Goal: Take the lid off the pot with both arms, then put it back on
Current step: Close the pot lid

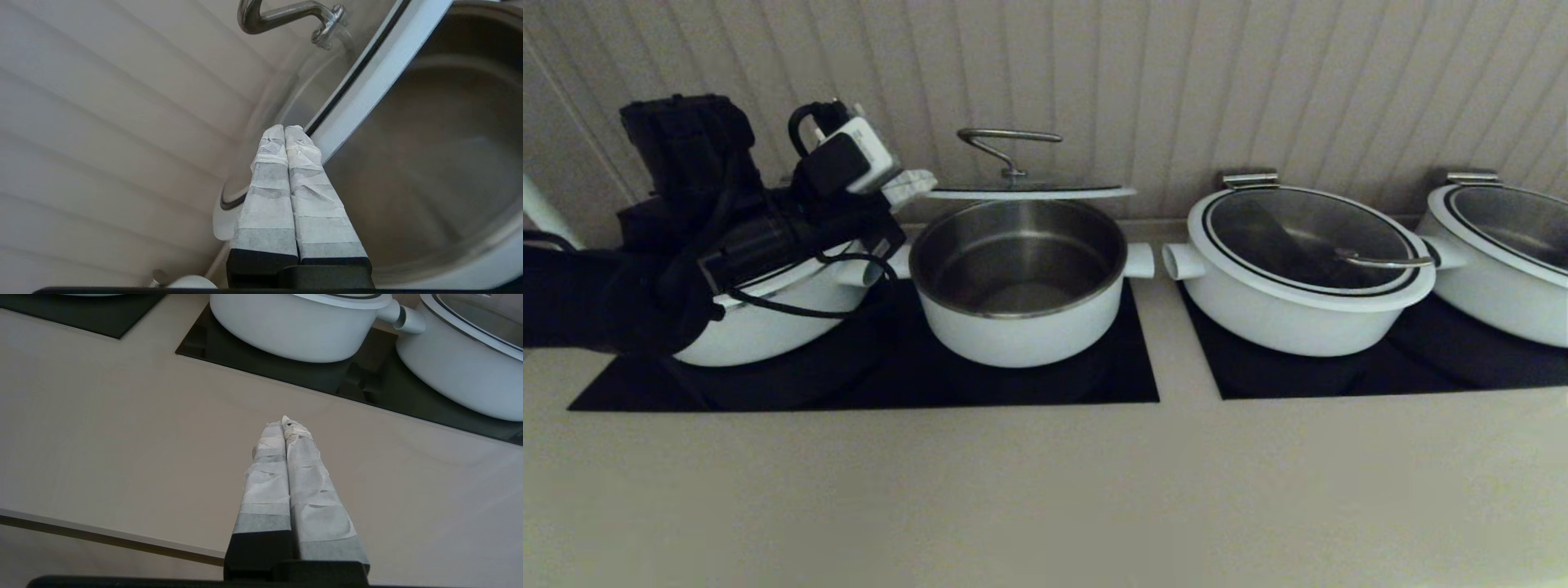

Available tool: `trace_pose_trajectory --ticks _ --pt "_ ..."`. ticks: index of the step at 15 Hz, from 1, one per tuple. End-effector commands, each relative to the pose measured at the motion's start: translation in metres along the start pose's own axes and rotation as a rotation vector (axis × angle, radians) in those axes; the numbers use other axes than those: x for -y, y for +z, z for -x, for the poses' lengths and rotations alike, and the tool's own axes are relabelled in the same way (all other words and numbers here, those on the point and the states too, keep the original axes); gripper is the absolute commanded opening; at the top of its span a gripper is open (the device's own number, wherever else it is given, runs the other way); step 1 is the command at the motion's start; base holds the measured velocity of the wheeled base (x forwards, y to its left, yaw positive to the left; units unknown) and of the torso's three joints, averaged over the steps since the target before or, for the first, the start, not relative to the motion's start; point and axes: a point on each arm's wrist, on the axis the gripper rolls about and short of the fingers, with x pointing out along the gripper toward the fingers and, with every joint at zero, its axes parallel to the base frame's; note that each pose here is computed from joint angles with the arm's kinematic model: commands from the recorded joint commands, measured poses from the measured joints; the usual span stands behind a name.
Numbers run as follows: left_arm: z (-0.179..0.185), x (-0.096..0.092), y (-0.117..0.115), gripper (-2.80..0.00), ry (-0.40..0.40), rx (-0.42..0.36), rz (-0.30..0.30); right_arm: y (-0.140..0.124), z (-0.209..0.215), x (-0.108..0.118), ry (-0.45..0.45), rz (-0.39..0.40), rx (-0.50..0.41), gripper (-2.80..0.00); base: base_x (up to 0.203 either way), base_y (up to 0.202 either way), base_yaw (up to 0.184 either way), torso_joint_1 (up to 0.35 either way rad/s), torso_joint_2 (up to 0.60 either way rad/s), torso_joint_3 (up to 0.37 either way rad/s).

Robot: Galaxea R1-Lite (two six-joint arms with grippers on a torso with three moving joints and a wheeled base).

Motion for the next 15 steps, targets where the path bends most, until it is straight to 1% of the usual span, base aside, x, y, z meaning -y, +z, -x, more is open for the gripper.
trace_pose_trajectory --ticks 1,8,15 --pt "0.005 0.004 -0.002 -2.80 -0.011 -0.009 0.002 0.000 0.000 0.000 0.000 0.002 -0.001 -2.80 0.000 0.000 0.000 0.000 0.00 0.000" --pt "0.011 0.018 -0.010 -2.80 -0.025 -0.022 0.010 0.000 0.000 0.000 0.000 0.002 -0.001 -2.80 0.000 0.000 0.000 0.000 0.00 0.000" --pt "0.008 0.022 -0.016 -2.80 -0.038 -0.033 0.015 0.000 0.000 0.000 0.000 0.002 -0.001 -2.80 0.000 0.000 0.000 0.000 0.00 0.000"
